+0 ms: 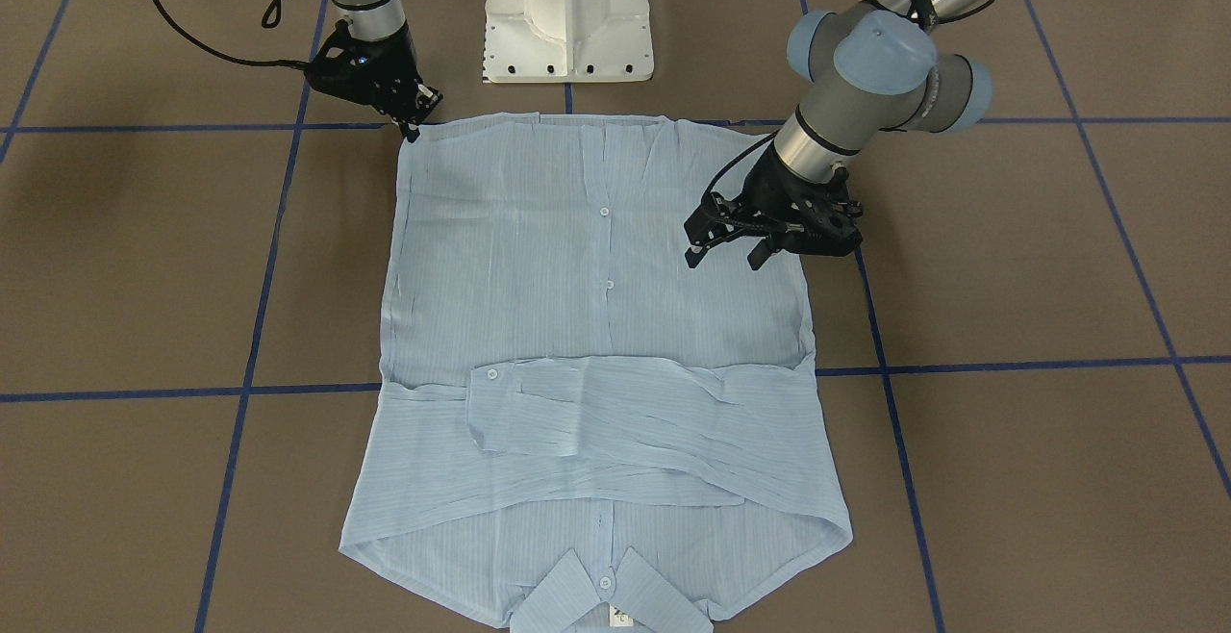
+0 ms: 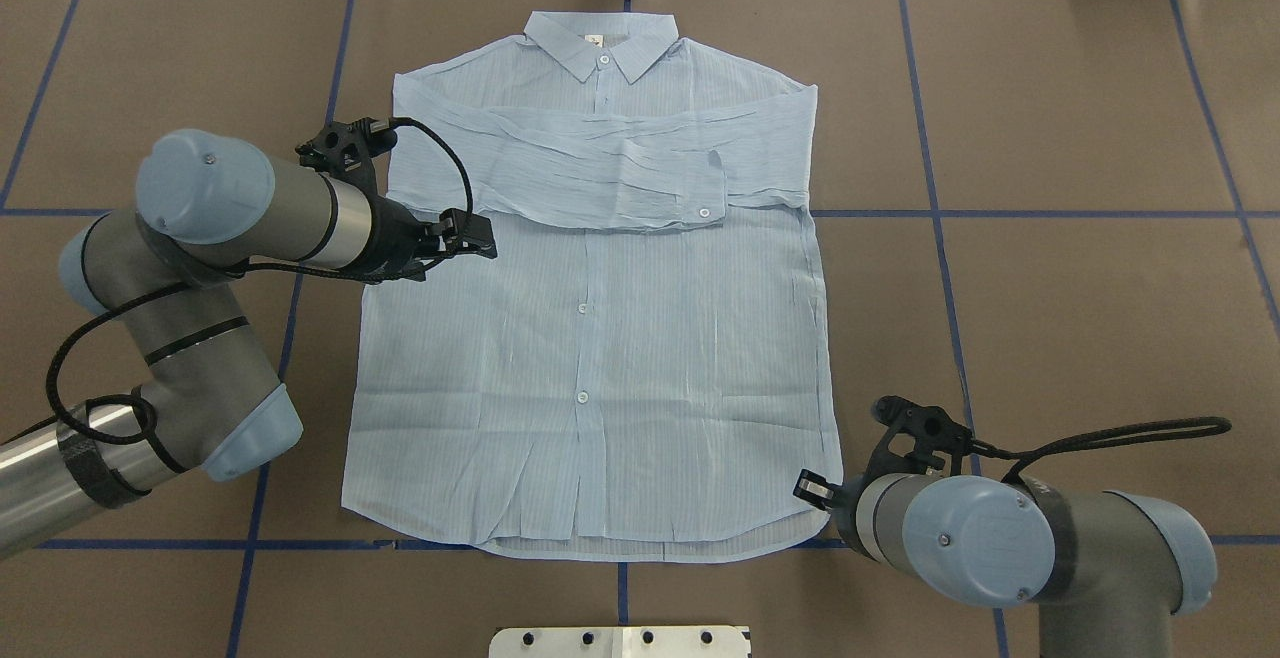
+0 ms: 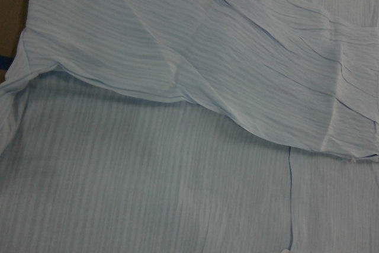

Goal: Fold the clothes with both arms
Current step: 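Lower both grippers onto the hem corners and pinch the fabric, then close both grippers on the hem corners and begin lifting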

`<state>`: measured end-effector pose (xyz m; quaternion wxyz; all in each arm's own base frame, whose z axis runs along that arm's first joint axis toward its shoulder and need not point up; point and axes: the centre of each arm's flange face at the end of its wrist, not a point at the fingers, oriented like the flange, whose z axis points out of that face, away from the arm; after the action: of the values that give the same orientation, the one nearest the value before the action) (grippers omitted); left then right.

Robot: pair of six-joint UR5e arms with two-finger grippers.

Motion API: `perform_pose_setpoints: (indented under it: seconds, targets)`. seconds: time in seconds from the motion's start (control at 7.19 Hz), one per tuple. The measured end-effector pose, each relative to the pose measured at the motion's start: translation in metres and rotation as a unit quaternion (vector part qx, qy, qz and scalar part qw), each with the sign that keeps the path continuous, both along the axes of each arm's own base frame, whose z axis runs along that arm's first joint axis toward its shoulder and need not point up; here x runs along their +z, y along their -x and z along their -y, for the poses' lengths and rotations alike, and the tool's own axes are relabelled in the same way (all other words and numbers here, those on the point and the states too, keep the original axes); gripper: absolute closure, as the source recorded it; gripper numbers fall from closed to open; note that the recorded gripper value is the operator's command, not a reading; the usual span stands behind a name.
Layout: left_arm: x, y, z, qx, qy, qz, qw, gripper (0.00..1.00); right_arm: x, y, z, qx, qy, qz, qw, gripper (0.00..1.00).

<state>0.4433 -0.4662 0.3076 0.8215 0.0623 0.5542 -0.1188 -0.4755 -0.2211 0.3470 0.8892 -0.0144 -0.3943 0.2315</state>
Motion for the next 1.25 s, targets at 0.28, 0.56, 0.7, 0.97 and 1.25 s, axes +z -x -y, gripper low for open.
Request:
perform_pose_setpoints:
  seconds: [0.28,0.56,0.7,0.97,1.25]
  targets:
    - [0.022,0.035,-0.032,0.000,0.002,0.004,1.0000,0.01,-0.002,-0.007,-0.001,-0.001,0.000,0.002,1.0000,1.00]
    - [0.045,0.058,-0.085,0.018,0.007,0.014,0.9997,0.02,-0.001,-0.008,-0.002,-0.002,0.001,0.002,1.0000,1.00]
    - [0.055,0.055,-0.108,0.024,0.019,0.022,0.9993,0.06,-0.001,-0.008,-0.002,-0.002,0.001,0.001,1.0000,1.00]
    - [0.069,0.043,-0.144,0.033,0.043,0.034,0.9980,0.10,-0.001,-0.008,-0.003,-0.003,0.001,0.001,1.0000,1.00]
    - [0.077,0.028,-0.171,0.055,0.052,0.043,0.9962,0.14,-0.001,-0.007,-0.003,-0.003,0.001,0.002,1.0000,1.00]
